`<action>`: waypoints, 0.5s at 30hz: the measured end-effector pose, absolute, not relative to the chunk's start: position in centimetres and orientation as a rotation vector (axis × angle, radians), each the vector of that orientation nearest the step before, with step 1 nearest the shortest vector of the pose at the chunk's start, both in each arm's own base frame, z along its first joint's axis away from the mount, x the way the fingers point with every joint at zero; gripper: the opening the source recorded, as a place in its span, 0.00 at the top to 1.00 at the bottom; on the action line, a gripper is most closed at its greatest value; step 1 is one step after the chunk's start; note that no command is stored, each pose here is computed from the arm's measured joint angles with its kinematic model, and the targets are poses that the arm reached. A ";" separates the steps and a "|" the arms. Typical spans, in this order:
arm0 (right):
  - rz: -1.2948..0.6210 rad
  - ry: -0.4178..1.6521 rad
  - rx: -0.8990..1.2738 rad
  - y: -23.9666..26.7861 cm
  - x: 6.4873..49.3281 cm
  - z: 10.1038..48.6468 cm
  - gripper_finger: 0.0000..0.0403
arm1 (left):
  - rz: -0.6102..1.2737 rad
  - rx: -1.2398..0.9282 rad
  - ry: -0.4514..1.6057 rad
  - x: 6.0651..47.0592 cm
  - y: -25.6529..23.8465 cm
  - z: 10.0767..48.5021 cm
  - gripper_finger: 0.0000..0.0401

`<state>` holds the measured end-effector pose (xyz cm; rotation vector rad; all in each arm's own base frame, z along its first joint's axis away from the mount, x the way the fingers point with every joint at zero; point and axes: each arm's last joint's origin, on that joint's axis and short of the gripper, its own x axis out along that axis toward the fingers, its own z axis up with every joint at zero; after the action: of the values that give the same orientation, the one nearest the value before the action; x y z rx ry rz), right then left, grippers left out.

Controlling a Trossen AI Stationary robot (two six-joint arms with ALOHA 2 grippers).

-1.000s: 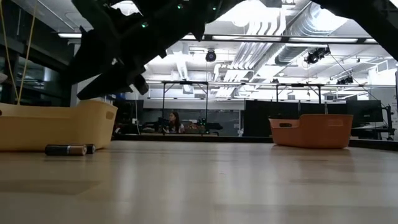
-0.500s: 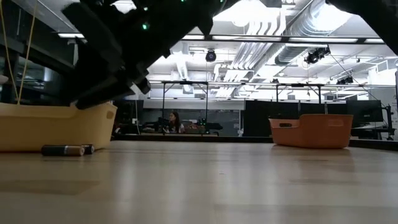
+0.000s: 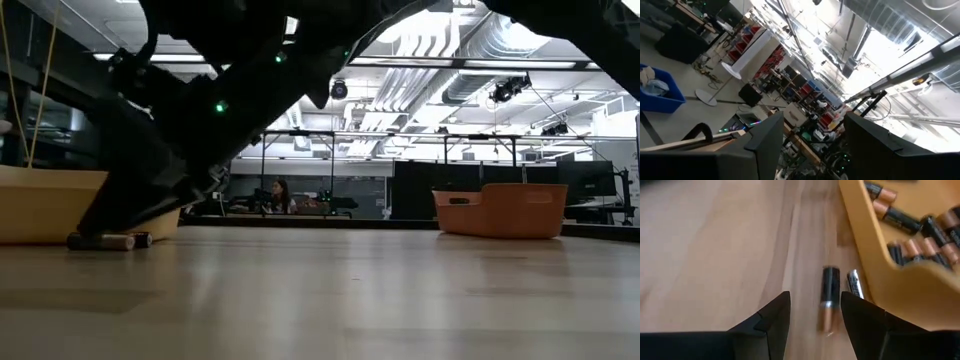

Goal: Sort batteries
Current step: Put the black battery into the yellow bin

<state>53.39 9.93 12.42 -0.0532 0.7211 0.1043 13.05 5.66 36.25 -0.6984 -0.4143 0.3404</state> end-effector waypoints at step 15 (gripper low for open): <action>0.019 0.819 0.087 10.0 53.1 10.2 0.81 | 0.340 -0.716 -0.411 13.1 5.7 36.2 0.51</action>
<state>53.09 10.01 10.20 0.0865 0.8186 0.0191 13.07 5.65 36.18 -0.7164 -0.4106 0.3399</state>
